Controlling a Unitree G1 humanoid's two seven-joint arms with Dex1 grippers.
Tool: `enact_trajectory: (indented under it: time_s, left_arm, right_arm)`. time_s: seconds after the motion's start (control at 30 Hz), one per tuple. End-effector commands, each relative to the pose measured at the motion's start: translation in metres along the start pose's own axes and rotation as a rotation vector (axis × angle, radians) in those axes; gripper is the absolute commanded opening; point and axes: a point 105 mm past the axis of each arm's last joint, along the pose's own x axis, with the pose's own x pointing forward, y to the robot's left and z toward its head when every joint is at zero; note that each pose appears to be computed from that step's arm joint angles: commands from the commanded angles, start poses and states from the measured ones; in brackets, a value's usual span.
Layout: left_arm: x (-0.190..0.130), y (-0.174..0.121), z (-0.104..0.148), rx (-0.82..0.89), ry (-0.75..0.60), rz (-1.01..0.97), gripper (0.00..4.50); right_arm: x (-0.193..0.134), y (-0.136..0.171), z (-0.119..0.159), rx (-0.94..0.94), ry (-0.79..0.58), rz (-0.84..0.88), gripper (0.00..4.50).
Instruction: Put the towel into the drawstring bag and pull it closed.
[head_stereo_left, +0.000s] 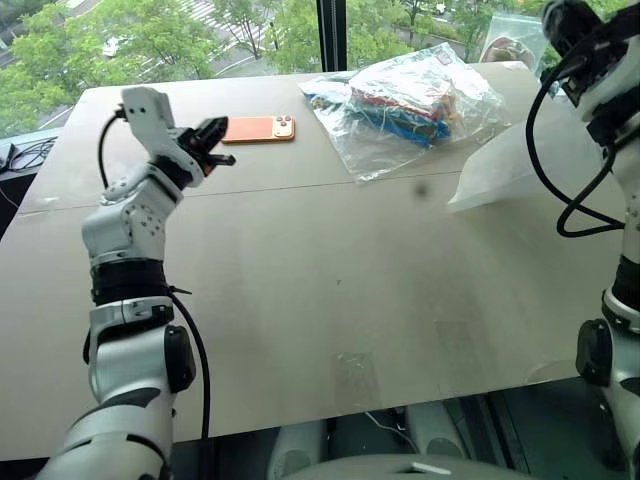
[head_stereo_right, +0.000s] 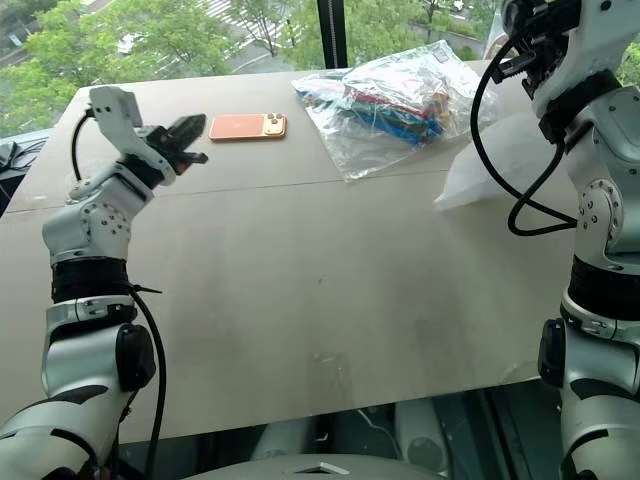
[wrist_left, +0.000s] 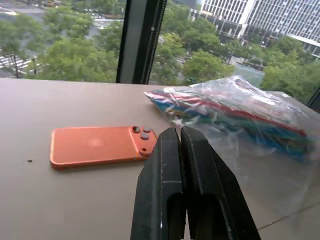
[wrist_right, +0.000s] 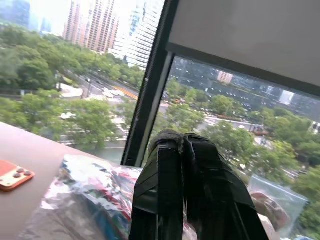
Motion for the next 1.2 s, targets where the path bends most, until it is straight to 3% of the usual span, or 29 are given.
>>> enact_trajectory:
  time_s: [0.03, 0.1, 0.17, 0.53, 0.63, 0.73, 0.93, 1.2]
  left_arm:
    - [-0.002, -0.035, 0.014, 0.032, -0.034, -0.131, 0.07]
    - [-0.003, -0.051, 0.009, 0.025, -0.020, -0.189, 0.07]
    - [-0.007, -0.065, 0.004, 0.014, -0.004, -0.244, 0.07]
    - [-0.043, -0.132, -0.016, -0.048, 0.136, -0.584, 0.07]
    - [-0.048, -0.140, -0.020, -0.063, 0.159, -0.617, 0.92]
    - [-0.050, -0.154, -0.029, -0.033, 0.204, -0.662, 2.16]
    - [-0.059, -0.195, -0.054, -0.041, 0.277, -0.830, 2.16]
    - [-0.042, -0.262, -0.101, -0.256, 0.418, -0.970, 2.16]
  right_arm:
    - [0.005, 0.011, 0.061, 0.067, -0.201, 0.072, 0.00]
    - [0.009, 0.015, 0.091, 0.135, -0.290, 0.115, 0.00]
    - [0.010, 0.018, 0.102, 0.155, -0.313, 0.146, 0.00]
    - [0.004, 0.036, 0.089, 0.214, -0.258, 0.232, 0.00]
    - [0.000, 0.047, 0.088, 0.241, -0.249, 0.288, 0.00]
    - [-0.001, 0.057, 0.085, 0.247, -0.234, 0.313, 0.00]
    - [0.001, 0.065, 0.085, 0.270, -0.233, 0.325, 0.00]
    - [0.007, 0.067, 0.080, 0.284, -0.208, 0.312, 0.00]
